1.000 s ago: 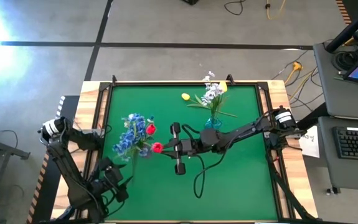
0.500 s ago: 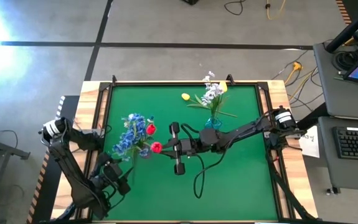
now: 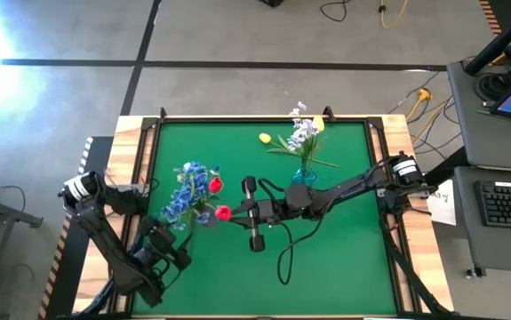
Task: Sort flowers into vase by color
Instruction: Put the red tulip into the violet vase
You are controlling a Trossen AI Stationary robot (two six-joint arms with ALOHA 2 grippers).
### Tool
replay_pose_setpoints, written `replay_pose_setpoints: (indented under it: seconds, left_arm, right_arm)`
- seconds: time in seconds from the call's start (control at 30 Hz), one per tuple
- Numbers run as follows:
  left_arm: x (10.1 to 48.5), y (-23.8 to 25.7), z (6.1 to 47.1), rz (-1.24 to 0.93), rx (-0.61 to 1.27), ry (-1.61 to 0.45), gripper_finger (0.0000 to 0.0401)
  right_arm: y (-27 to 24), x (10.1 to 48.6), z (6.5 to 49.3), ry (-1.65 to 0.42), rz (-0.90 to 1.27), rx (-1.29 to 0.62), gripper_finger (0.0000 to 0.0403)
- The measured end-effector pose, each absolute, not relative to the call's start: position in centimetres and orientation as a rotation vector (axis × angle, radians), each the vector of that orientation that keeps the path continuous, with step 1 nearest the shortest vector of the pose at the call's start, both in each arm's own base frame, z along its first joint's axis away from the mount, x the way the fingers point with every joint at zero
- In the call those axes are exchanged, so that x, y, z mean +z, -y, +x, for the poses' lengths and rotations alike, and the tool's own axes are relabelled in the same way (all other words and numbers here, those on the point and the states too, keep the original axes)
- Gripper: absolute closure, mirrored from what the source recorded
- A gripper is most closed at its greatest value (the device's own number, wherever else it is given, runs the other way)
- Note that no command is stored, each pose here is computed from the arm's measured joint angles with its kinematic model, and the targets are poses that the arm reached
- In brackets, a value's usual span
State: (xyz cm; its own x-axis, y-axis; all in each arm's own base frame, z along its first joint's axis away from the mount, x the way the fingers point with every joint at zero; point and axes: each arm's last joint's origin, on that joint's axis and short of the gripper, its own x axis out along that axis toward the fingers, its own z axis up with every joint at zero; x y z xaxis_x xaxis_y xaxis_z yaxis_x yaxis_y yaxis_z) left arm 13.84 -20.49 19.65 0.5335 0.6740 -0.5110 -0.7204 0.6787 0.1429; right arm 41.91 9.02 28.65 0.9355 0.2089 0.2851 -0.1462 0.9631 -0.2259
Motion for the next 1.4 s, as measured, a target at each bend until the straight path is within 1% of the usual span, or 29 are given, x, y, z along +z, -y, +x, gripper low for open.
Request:
replay_pose_setpoints:
  seconds: [0.07, 0.17, 0.3, 0.7, 0.97, 1.1, 1.4]
  left_arm:
    - [19.2, 20.2, 13.8, -0.114, 0.831, -0.517, 0.009]
    - [18.3, 20.0, 13.9, -0.105, 0.774, -0.419, 0.0061]
    - [16.6, 19.4, 14.2, -0.071, 0.775, -0.379, 0.0044]
    - [12.5, 19.2, 14.4, -0.024, 0.803, -0.315, 0.0049]
    - [10.3, 18.4, 15.6, 0.021, 0.886, -0.308, 0.005]
    - [9.9, 17.7, 16.3, 0.028, 0.925, -0.306, 0.005]
    - [10.0, 17.0, 17.2, 0.035, 0.938, -0.276, 0.005]
  right_arm:
    - [-9.0, 28.7, 41.9, 0.313, -0.204, 0.183, 0.0394]
    - [-9.0, 28.8, 41.9, 0.319, -0.219, 0.18, 0.0394]
    - [-9.1, 29.1, 42.0, 0.328, -0.221, 0.181, 0.0394]
    - [-9.2, 29.8, 42.1, 0.351, -0.231, 0.175, 0.0394]
    - [-9.0, 29.8, 42.2, 0.349, -0.238, 0.17, 0.0394]
    - [-8.9, 29.8, 42.2, 0.349, -0.246, 0.166, 0.0394]
    - [-8.6, 30.2, 42.1, 0.395, -0.25, 0.153, 0.0394]
